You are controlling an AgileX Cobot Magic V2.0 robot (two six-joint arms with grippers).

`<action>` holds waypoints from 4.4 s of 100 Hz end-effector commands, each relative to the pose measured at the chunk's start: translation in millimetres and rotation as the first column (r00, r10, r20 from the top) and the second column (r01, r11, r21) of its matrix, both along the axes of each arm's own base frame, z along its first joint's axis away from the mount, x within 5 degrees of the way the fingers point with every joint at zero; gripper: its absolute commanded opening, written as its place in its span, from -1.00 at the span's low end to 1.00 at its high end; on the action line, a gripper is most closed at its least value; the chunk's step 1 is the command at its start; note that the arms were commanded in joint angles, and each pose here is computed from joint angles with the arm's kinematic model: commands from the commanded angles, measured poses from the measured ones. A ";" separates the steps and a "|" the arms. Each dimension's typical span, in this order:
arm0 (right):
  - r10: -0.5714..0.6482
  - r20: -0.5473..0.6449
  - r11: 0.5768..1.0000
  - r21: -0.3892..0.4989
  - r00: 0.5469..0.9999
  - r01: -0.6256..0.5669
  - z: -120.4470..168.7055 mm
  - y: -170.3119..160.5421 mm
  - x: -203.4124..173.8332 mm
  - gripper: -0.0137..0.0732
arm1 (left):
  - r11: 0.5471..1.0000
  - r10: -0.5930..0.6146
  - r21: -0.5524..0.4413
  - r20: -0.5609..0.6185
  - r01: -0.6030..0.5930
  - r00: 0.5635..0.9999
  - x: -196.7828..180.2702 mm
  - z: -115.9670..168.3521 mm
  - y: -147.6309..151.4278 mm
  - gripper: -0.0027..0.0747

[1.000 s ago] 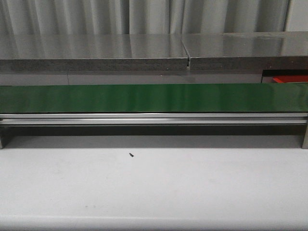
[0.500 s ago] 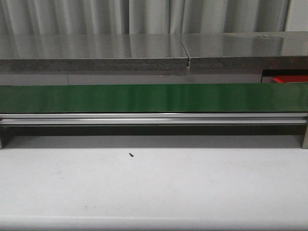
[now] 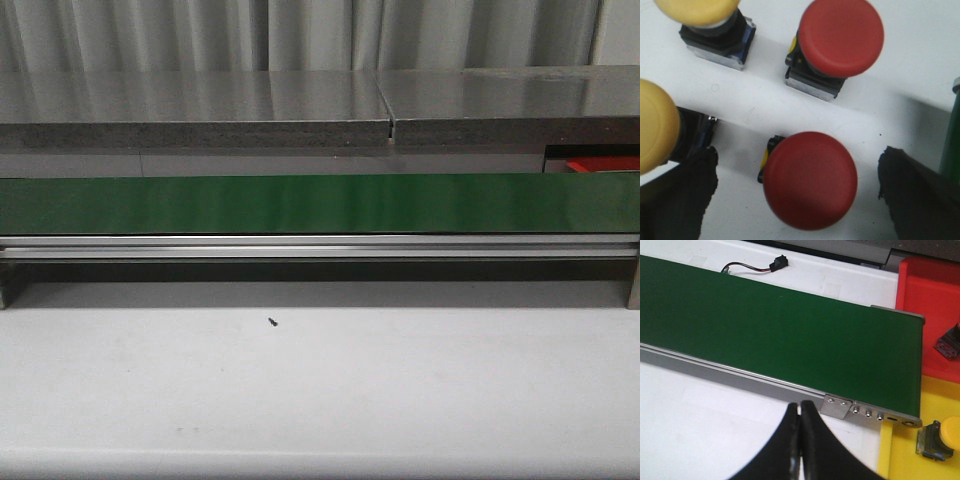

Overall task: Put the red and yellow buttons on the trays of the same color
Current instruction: 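Move the left gripper down to a red button in the grid, grasp, then set the red button on the belt's near end, open left gripper, then move the left gripper to a yellow push-button in the grid, grasp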

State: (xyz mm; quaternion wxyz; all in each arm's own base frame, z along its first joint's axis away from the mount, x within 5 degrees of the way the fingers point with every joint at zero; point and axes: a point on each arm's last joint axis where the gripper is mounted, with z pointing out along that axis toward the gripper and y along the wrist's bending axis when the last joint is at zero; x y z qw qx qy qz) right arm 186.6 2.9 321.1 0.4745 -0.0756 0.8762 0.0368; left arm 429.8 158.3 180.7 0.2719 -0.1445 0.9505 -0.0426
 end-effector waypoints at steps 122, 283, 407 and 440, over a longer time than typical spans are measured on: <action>-0.017 0.092 1.000 0.004 0.996 0.017 15.3 -0.6 0.9 -0.84 | 0.971 -0.232 -0.001 0.227 0.238 0.946 -23.9 155.5 -104.1 -0.98; -0.017 0.092 1.000 0.004 0.996 0.017 15.3 -0.6 0.9 -0.84 | 0.992 -0.118 0.076 0.296 0.100 0.948 -23.4 170.7 -47.6 0.73; -0.017 0.092 1.000 0.004 0.996 0.017 15.3 -0.6 0.9 -0.84 | 0.994 0.110 -0.014 0.109 -0.109 0.988 6.8 44.2 85.1 0.72; -0.017 0.092 1.000 0.004 0.996 0.017 15.3 -0.6 0.9 -0.84 | 0.994 0.108 -0.042 0.089 -0.105 0.990 8.3 36.8 84.3 -0.28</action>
